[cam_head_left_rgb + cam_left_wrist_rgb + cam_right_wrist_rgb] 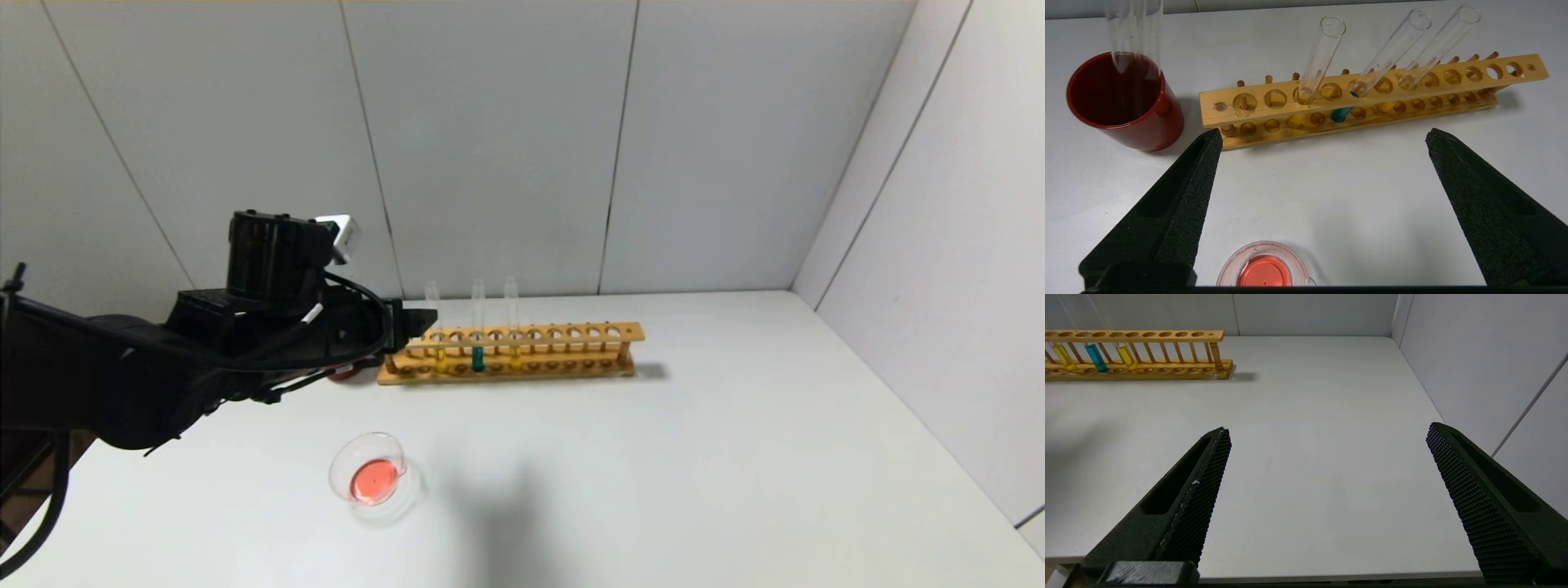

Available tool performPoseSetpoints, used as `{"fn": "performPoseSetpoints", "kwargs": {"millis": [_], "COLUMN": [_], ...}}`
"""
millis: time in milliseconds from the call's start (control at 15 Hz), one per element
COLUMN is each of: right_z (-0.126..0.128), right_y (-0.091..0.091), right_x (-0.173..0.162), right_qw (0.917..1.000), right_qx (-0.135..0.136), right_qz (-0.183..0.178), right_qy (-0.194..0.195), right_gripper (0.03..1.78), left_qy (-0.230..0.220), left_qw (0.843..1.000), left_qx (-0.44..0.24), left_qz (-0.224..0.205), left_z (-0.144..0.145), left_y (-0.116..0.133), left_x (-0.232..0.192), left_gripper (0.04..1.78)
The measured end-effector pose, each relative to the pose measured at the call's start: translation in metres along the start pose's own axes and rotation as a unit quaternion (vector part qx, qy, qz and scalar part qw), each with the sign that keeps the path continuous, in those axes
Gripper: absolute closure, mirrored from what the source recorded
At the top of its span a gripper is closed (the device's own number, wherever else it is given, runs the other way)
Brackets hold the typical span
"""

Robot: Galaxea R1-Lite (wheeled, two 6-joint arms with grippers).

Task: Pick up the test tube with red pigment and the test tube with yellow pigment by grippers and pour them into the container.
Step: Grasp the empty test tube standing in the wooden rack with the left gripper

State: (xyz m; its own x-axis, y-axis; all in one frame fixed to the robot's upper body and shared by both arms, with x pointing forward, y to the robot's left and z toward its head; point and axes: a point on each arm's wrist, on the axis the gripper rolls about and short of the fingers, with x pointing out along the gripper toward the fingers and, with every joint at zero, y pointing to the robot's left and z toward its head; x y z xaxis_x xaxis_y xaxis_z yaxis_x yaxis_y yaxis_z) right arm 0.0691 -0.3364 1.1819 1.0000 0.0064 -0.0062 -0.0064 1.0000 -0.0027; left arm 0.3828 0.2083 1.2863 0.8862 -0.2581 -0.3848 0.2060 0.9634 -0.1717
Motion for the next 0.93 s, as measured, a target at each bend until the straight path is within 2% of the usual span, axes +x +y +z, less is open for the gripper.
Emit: {"fn": "performPoseSetpoints", "kwargs": {"millis": [467,933], "right_z": [0.0,0.0], "right_y": [0.0,0.0], "right_x": [0.0,0.0], "right_qw": [1.0,1.0], "right_qx": [0.0,0.0], "right_qz": [0.0,0.0], "right_qy": [0.0,0.0], "right_gripper": [0.06,0.06], "left_qy": [0.002,0.004], "left_qw": [1.0,0.999], "left_qx": [0.014,0.008], "left_qz": [0.02,0.04], "left_z": [0.004,0.0], "left_y": [-0.005,0.006], "left_x": [0.062,0.112], "left_gripper": [0.07,0.07]}}
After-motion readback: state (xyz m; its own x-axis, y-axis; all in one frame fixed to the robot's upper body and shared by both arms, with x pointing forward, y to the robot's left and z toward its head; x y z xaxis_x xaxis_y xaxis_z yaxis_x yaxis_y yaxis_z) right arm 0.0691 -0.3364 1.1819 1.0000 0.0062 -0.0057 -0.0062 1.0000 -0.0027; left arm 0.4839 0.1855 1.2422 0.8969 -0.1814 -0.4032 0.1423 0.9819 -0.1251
